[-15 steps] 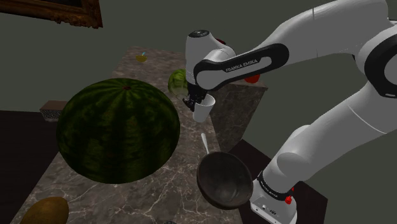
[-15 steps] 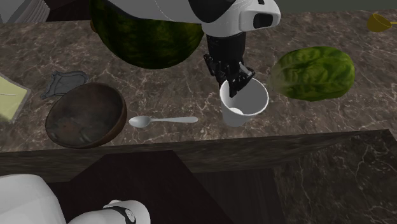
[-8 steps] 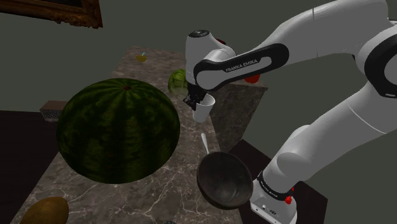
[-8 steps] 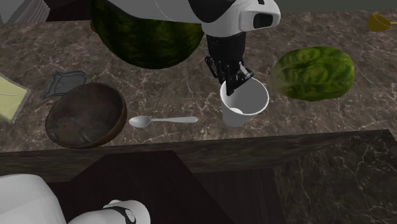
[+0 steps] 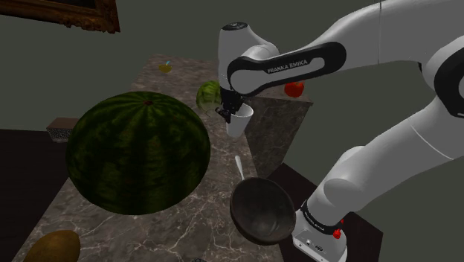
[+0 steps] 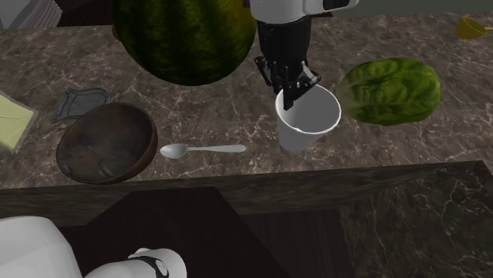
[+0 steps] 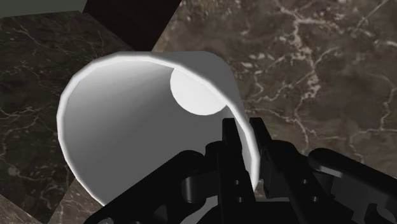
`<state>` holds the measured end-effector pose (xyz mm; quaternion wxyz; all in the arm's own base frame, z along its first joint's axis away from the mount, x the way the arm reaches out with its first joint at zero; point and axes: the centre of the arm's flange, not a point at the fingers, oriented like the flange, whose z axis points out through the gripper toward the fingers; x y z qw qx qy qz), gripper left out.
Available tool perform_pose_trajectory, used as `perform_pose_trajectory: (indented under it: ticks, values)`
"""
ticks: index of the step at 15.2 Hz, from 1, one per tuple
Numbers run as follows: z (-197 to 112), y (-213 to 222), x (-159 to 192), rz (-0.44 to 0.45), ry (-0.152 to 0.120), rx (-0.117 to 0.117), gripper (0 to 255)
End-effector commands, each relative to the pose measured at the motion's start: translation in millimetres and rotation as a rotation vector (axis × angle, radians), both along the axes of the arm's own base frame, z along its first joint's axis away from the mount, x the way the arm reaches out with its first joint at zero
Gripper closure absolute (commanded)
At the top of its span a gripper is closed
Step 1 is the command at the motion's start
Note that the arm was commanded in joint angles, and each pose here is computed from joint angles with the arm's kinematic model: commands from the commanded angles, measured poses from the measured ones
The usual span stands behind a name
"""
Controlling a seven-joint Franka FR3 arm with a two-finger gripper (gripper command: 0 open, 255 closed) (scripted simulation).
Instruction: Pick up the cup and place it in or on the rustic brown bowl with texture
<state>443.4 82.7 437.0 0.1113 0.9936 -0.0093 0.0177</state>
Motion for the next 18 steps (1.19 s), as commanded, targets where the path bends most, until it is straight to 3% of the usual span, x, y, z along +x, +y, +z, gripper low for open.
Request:
perform_pose_trajectory:
  ticks: [1,18]
  values:
    - [10,0,0,0.0,0.0,0.0,255]
    - [100,0,0,0.0,0.0,0.0,255]
